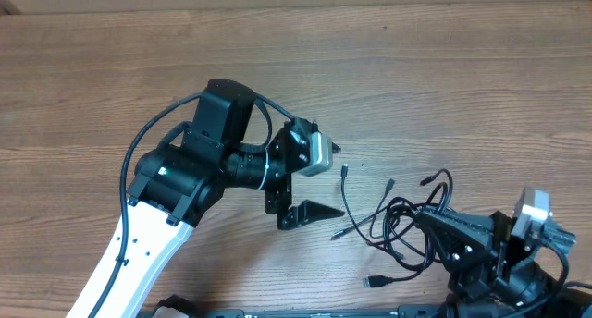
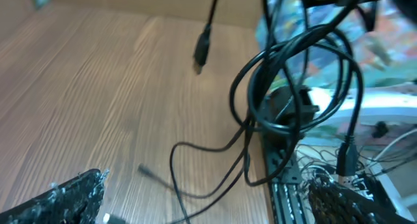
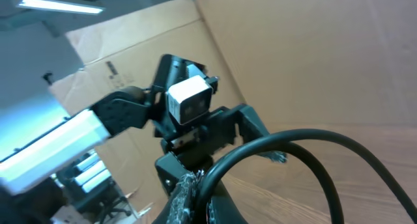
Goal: Untangle cables
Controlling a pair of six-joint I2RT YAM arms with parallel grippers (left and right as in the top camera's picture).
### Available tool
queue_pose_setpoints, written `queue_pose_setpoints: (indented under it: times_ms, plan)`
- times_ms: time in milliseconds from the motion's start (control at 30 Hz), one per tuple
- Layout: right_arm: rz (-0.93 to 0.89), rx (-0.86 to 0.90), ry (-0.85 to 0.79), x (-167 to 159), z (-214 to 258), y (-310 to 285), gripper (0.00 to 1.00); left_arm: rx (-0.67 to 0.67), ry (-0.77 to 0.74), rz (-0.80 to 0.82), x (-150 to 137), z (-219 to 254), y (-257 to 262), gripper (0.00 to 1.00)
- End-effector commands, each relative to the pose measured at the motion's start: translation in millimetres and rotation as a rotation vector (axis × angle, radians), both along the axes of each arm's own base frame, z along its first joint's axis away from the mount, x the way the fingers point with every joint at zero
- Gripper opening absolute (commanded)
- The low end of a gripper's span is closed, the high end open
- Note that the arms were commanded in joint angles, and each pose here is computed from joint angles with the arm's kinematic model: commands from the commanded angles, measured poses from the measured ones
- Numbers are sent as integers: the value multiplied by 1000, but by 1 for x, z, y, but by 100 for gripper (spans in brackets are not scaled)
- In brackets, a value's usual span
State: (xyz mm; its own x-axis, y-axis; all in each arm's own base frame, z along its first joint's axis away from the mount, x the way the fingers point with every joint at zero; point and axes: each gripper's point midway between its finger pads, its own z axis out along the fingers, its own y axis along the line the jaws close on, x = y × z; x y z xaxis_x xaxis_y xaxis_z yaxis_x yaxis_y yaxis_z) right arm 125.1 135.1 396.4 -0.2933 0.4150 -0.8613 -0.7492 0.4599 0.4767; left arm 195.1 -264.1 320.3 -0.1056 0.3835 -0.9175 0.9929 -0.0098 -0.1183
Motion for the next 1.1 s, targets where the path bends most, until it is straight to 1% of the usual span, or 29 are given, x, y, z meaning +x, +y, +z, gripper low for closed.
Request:
queue_pose_setpoints:
  times_ms: [0, 133, 367, 433, 533, 633, 733, 833, 900, 1000, 1033, 1067]
  plan:
    - [30, 23, 7, -7, 7, 2, 4, -126, -36, -153, -21, 23, -4, 100]
    - [67, 11, -70, -17, 19, 6, 4, -132, -23, -220, -35, 20, -14, 100]
    - [66, 11, -65, -16, 18, 6, 3, -121, -12, -334, -55, 7, -36, 100]
    - [66, 11, -64, -16, 18, 6, 4, -116, 0, -358, -57, 1, -43, 97]
    - [67, 10, -64, -16, 17, 6, 4, -120, 7, -388, -58, -5, -53, 93]
    - [67, 10, -58, -16, 17, 6, 4, -154, 21, -428, -60, -4, -60, 91]
    - [67, 10, -58, -16, 17, 6, 4, -186, 36, -463, -61, -3, -64, 91]
    - [67, 10, -58, -16, 16, 6, 4, -174, 63, -461, -57, -12, -68, 93]
    - [67, 10, -58, -16, 16, 6, 4, -176, 86, -469, -55, -16, -70, 93]
    - [66, 8, -49, -15, 15, 6, 4, -222, 124, -511, -56, -16, -73, 91]
    - [65, 9, -42, -14, 13, 6, 4, -226, 128, -515, -55, -16, -74, 91]
    - [65, 9, -39, -14, 13, 6, 4, -234, 130, -521, -55, -16, -74, 82]
